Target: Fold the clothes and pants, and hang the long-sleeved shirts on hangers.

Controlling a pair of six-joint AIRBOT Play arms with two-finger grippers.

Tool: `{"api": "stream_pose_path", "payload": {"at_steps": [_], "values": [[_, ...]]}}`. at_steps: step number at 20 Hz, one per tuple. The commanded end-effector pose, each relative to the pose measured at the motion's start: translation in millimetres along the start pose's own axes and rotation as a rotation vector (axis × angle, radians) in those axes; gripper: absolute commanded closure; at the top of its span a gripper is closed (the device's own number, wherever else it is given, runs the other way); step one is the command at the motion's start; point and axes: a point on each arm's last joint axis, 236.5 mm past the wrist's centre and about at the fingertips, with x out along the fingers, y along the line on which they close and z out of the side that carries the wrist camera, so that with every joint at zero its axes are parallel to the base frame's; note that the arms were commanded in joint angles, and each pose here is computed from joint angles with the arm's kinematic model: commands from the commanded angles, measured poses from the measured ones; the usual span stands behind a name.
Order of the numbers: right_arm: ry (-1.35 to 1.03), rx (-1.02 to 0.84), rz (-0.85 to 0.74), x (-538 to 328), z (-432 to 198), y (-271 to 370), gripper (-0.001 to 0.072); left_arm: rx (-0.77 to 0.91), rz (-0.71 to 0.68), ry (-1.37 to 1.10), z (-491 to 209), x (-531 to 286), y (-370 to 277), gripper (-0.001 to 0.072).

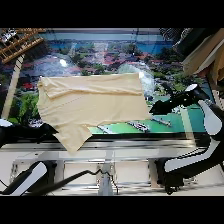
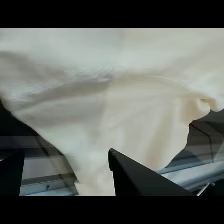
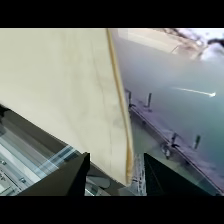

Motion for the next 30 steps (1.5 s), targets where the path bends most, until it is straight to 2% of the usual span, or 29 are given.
{"api": "stream_pose_path", "payload": {"at_steps": [1, 2, 3, 4, 5, 9, 11, 14, 17, 20, 23, 30], "values": [[0.057, -0.022, 0.035, 8.6, -16.3, 5.9, 0.0357, -0.012, -0.015, -0.057, 6.9, 9.9, 0.7, 0.0264], [0.060, -0.021, 0.035, 10.3, -17.0, 6.2, 0.0421, -0.013, -0.012, -0.065, 8.8, 9.8, 1.2, 0.0339], [0.058, -0.021, 0.041, 10.5, -16.4, 7.8, 0.0505, -0.013, -0.013, -0.071, 10.3, 9.7, 1.0, 0.0460], [0.056, -0.018, 0.057, 10.2, -15.9, 11.6, 0.0584, -0.001, -0.031, -0.080, 12.4, 9.5, -3.3, 0.0613], [0.059, -0.017, 0.082, 9.7, -16.8, 17.7, 0.0681, 0.013, -0.068, -0.092, 15.3, 8.6, -12.3, 0.0698], [0.059, -0.042, 0.227, -8.2, -20.5, 63.3, 0.0691, 0.061, -0.273, -0.170, 40.2, -21.6, -65.0, 0.0700], [-0.037, -0.063, 0.257, -29.5, 1.0, 89.7, 0.0693, 0.092, -0.275, -0.239, 66.9, -55.4, -77.5, 0.0701], [-0.229, -0.063, 0.151, -54.5, 62.6, 109.0, 0.0695, 0.116, -0.263, -0.414, 130.9, -111.9, -94.5, 0.0702], [-0.389, -0.084, 0.033, -60.8, 131.7, 123.6, 0.0695, 0.074, -0.402, -0.485, 195.2, -140.1, -118.1, 0.0702], [-0.430, -0.030, -0.068, -45.0, 182.1, 110.0, 0.0695, 0.020, -0.512, -0.470, 250.3, -133.5, -123.8, 0.0702], [-0.474, 0.059, -0.071, -35.0, 216.9, 89.9, 0.0695, -0.064, -0.628, -0.515, 301.6, -136.7, -123.3, 0.0702], [-0.551, 0.080, -0.035, -22.1, 250.3, 79.1, 0.0690, -0.192, -0.631, -0.571, 357.1, -105.3, -95.1, 0.0699]]}}
